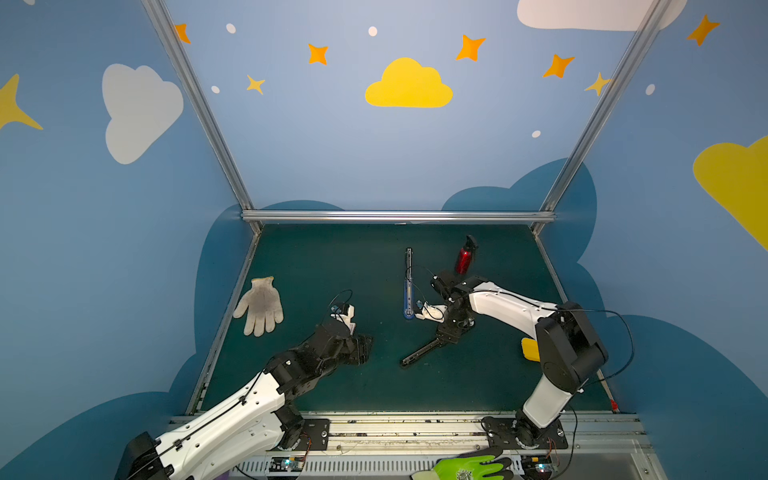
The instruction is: Load the staples into the stapler
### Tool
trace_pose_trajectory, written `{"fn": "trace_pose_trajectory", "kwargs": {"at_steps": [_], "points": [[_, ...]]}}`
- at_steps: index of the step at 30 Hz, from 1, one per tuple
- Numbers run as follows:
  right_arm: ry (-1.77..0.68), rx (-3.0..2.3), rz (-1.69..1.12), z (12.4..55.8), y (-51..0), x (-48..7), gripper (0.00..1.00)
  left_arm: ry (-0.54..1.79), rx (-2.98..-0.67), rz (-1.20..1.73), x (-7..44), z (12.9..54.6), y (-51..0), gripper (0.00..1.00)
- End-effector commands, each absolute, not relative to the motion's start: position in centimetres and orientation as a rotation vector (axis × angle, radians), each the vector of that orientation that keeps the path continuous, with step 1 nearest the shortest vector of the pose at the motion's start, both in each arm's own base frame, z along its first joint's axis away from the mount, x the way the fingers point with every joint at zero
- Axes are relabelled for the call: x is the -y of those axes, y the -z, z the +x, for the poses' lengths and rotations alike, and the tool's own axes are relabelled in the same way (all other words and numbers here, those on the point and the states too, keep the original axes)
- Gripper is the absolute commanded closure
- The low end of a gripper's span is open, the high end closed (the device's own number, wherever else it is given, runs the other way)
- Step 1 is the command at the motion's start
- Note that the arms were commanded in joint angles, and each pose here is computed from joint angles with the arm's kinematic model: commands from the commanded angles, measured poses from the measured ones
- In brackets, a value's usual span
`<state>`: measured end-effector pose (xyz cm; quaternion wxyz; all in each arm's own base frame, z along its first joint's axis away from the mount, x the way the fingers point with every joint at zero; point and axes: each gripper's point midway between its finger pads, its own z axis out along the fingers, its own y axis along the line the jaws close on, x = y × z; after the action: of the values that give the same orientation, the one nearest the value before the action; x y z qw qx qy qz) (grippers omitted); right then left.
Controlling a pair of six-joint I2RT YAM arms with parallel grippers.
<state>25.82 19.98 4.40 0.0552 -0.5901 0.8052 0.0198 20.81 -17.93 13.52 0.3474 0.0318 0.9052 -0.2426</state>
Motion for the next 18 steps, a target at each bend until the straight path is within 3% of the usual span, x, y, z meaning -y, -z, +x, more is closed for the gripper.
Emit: {"fn": "trace_pose_trajectory", "kwargs": {"at_steps": [1, 10, 18], "points": [[-0.183, -2.491, -1.796, 23.8, -3.6, -20.0, 0.27, 0.618, -2.352, 0.067, 17.6, 20.9, -13.3, 0.31], [-0.190, -2.498, -1.835, 22.8, -3.3, -20.2, 0.25, 0.622, -2.353, 0.060, 17.5, 20.9, -13.1, 0.31], [0.022, -2.492, -1.852, 24.0, -1.4, -19.4, 0.30, 0.625, -2.352, 0.062, 17.6, 20.9, -12.9, 0.31]]}}
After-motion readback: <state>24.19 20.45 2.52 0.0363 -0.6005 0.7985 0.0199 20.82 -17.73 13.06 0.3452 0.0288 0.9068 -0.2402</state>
